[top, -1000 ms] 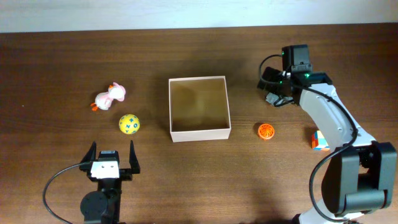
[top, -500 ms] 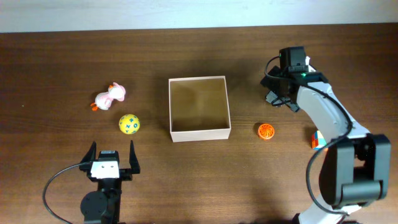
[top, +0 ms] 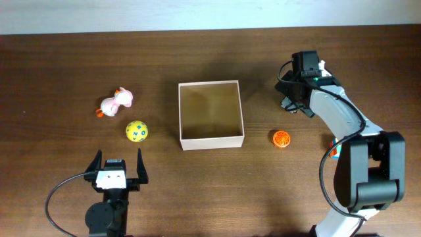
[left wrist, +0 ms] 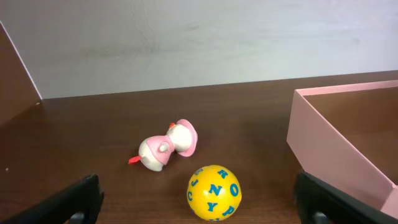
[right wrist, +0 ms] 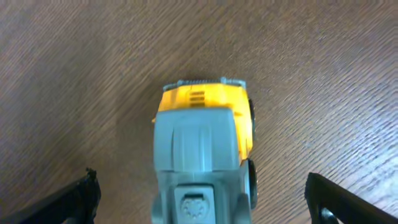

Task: Pack container
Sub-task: 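Lower the right gripper over the truck and close on it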

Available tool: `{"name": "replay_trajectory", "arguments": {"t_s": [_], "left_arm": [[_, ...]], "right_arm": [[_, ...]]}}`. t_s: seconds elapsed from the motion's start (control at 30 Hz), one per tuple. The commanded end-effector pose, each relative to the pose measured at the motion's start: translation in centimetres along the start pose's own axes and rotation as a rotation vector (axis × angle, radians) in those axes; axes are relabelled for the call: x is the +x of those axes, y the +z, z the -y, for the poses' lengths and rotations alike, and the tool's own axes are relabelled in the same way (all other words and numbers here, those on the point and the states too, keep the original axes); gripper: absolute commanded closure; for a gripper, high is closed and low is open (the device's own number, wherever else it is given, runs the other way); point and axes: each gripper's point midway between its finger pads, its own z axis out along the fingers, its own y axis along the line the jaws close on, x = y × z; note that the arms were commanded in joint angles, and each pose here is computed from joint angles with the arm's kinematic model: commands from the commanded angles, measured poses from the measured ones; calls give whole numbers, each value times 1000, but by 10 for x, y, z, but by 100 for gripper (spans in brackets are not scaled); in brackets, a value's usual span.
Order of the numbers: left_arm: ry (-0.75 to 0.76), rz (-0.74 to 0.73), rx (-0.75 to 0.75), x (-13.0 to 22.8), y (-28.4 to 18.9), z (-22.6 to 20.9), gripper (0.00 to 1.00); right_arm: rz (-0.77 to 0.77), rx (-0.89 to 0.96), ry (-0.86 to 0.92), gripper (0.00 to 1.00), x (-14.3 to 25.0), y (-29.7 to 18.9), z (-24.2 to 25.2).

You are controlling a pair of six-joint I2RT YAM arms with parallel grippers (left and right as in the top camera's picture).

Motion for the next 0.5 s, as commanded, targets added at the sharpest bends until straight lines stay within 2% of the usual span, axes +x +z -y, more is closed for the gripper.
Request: {"name": "replay_trajectory", "arguments": {"t_s": [0.0, 0.33, 0.47], "left_arm": [[16, 0, 3, 1, 0, 0, 1], [16, 0, 3, 1, 0, 0, 1], [16, 0, 3, 1, 0, 0, 1]], "right_arm": [[35, 39, 6, 0, -8, 4, 6], [-18, 93, -15, 0, 11, 15, 22], [-43, 120, -26, 4, 19, 19, 29]]}}
